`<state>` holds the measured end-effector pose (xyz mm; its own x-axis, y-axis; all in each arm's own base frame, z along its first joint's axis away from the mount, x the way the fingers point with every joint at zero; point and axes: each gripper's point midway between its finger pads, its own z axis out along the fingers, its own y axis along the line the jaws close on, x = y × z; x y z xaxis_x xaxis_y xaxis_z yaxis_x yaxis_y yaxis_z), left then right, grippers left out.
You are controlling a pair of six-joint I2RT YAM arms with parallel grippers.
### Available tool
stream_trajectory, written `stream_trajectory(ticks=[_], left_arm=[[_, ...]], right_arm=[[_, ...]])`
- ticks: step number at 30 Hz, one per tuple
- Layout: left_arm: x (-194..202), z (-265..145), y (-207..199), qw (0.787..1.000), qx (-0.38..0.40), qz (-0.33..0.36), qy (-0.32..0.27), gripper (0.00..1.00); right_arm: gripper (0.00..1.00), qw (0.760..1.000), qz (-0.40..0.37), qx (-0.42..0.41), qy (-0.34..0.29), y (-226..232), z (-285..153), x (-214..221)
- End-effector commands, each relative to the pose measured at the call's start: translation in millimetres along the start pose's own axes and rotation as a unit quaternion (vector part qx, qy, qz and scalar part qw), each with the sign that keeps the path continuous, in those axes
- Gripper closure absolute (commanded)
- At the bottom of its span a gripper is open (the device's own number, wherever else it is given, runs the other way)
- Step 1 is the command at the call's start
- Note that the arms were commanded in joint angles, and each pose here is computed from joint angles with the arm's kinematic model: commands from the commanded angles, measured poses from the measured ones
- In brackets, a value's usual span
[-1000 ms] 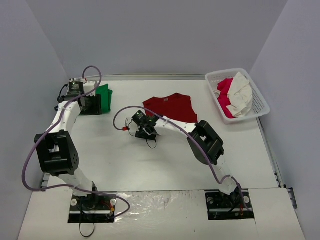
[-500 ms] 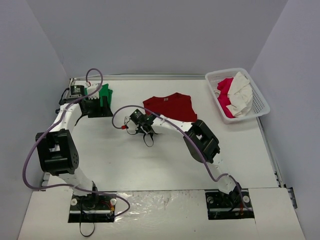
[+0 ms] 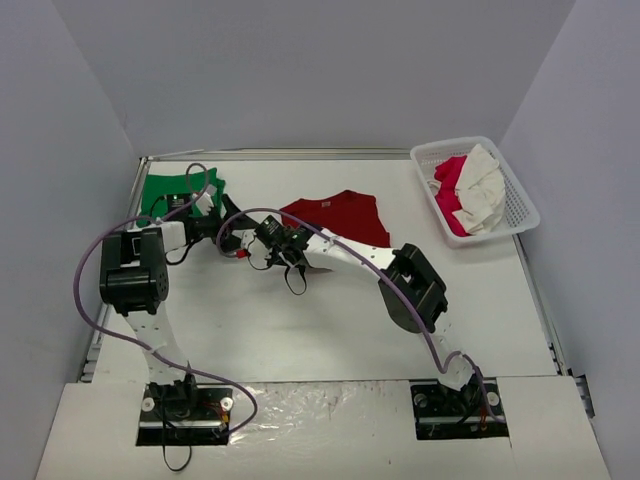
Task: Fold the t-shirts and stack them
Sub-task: Put the neatly folded tshirt into the corner of the board with the left arm
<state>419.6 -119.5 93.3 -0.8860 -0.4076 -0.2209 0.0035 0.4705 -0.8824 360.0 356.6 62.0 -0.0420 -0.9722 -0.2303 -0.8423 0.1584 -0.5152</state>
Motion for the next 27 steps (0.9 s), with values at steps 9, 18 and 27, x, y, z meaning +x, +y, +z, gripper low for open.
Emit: stream_trajectory(ticks=[9,18,27], left_arm=[[46,70,-40,0.992,0.07,-0.071,0.076,0.06],[72,100,-29,0.985,0.06,-0.111,0.115,0.06],[94,119,-25,0.981,0.053,-0.114,0.146,0.06]], right_arm=[[1.0,1.0,-0.019,0.012,0.005,-3,-18,-6],[1.0,0.999,-0.032,0.011,0.017,3,-12,-9],[1.0,0.999,-0.032,0.015,0.017,-3,-13,-17]])
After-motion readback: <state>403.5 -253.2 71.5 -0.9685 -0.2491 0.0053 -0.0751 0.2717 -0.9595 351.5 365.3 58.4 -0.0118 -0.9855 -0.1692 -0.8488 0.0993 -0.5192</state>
